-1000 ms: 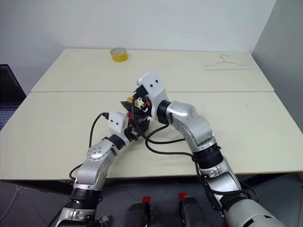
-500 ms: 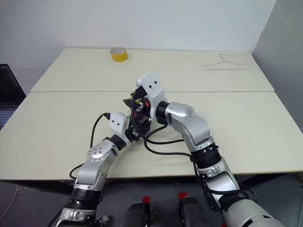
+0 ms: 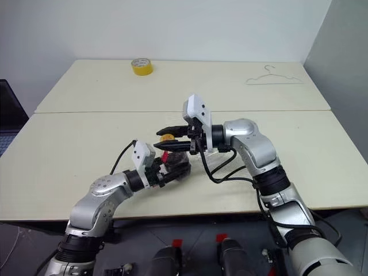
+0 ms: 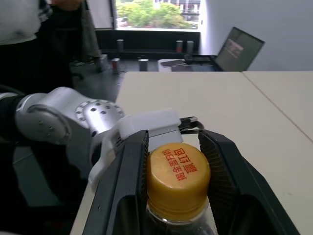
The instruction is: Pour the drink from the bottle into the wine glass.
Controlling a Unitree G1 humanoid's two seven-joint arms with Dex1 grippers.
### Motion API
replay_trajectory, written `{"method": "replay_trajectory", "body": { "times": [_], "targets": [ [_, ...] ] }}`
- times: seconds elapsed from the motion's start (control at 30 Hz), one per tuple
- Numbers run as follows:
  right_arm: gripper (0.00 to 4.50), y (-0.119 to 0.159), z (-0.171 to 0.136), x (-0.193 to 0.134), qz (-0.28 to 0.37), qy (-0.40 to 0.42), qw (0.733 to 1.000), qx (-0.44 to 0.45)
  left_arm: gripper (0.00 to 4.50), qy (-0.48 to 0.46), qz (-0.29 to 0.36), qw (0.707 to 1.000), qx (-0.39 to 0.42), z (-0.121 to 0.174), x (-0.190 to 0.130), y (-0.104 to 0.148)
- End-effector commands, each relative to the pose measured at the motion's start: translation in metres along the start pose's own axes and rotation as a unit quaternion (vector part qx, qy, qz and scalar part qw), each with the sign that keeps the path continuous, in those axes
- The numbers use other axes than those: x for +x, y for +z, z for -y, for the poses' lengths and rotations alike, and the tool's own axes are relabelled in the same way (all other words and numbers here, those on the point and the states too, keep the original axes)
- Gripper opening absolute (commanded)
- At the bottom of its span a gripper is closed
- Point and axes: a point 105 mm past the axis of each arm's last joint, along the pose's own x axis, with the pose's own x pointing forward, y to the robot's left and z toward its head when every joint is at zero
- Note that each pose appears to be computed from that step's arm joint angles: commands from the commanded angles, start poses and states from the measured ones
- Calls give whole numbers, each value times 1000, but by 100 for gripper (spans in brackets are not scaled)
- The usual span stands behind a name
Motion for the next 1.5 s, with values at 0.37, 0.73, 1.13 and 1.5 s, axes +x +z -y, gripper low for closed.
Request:
{"method": "replay_trajectory", "body": {
  "times": [0.37, 0.73, 1.13, 1.5],
  "targets": [
    [203, 14, 3, 1, 25, 18, 999, -13, 298, 10, 37, 999, 16, -1, -2, 21],
    [447, 31, -8, -12, 48, -54, 997, -29, 298, 68, 60, 995, 40, -13, 9, 19],
    [447, 29, 9, 12, 69, -253, 965, 21, 298, 223, 91, 969, 56, -35, 17, 21],
    [244, 16, 24, 11, 59, -302, 951, 40, 298, 236, 94, 966, 47, -33, 24, 19]
  ]
}}
